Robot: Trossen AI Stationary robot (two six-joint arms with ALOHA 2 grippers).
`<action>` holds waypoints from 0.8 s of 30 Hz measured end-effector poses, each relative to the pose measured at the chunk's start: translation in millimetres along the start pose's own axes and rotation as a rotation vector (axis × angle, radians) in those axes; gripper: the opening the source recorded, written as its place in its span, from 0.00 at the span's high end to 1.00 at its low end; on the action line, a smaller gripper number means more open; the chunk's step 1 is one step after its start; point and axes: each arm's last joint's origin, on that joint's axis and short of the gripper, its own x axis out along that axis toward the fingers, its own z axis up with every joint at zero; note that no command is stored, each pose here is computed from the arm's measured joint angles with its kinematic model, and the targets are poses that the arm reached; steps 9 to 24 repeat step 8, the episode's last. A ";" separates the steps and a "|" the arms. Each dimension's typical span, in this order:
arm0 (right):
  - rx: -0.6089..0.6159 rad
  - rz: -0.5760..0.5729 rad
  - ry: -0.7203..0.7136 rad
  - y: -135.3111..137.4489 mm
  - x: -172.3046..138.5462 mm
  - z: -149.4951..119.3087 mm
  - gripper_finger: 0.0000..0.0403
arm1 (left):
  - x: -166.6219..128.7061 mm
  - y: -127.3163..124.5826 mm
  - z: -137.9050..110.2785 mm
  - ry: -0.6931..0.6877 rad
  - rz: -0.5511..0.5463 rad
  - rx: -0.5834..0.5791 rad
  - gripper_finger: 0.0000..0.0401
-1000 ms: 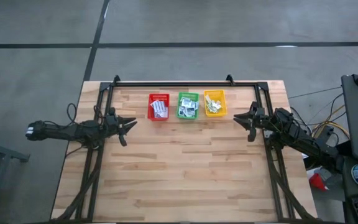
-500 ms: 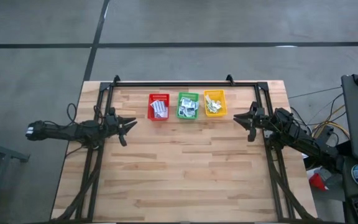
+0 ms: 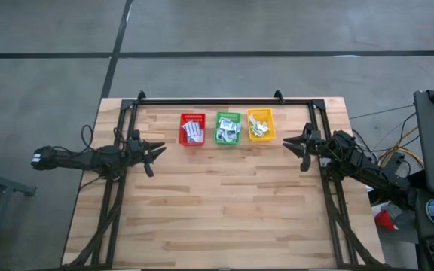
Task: Pick & Place First Aid Supplies
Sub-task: Return to Home Position
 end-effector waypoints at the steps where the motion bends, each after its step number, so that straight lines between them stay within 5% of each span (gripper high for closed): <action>1: 0.000 0.000 0.000 0.0 0.0 0.0 0.78 | 0.0 0.0 0.0 0.000 0.000 0.000 0.79; 24: 0.000 0.000 0.000 0.0 0.0 0.0 0.81 | 0.0 0.0 -0.3 0.001 0.000 0.000 0.79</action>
